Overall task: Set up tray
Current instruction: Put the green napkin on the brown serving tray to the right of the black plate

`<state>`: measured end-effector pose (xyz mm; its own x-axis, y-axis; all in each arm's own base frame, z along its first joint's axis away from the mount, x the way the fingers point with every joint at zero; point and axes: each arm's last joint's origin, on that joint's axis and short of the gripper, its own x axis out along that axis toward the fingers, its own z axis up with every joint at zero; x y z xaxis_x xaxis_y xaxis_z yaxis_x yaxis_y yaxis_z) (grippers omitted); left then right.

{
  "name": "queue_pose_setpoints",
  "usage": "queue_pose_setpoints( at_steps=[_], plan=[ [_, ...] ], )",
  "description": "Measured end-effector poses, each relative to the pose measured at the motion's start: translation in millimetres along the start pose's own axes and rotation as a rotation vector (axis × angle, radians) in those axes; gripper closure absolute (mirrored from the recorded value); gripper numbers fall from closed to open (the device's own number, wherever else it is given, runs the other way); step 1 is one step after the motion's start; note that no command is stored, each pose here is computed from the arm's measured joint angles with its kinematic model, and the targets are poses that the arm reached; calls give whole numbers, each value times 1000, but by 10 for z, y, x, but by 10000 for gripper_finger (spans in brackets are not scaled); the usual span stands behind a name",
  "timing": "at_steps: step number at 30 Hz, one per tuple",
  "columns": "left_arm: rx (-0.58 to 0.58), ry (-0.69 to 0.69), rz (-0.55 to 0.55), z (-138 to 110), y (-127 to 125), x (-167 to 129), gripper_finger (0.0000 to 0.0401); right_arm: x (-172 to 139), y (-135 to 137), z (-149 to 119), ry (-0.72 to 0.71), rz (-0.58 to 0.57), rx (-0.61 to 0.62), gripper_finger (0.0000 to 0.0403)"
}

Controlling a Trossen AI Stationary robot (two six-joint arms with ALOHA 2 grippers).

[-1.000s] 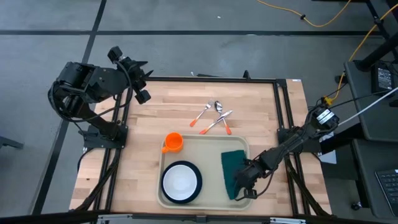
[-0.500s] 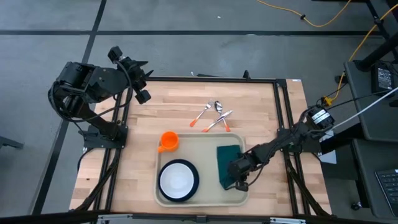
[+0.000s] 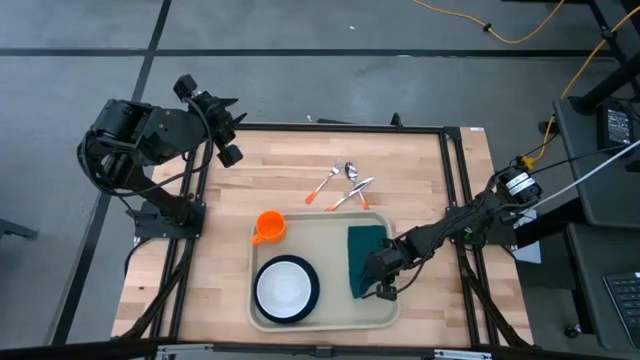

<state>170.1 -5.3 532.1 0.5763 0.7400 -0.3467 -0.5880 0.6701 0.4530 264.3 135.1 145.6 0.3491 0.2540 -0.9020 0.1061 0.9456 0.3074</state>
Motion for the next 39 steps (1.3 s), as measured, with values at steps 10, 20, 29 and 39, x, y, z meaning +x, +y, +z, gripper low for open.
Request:
queue_pose_setpoints(
  at_steps=[10, 20, 29, 39],
  plan=[
    [-1, 0, -1, 0, -1, 0, 258, -12, 73, -51, 60, 82, -9, 386],
    [6, 0, 0, 0, 0, 0, 258, -16, 101, -72, 70, 88, 37, 357],
    [9, 0, 1, 0, 0, 0, 258, -17, 104, -72, 90, 113, 57, 352],
    [9, 0, 2, -1, 1, 0, 258, -30, 125, -59, 106, 141, 59, 325]
  ],
)
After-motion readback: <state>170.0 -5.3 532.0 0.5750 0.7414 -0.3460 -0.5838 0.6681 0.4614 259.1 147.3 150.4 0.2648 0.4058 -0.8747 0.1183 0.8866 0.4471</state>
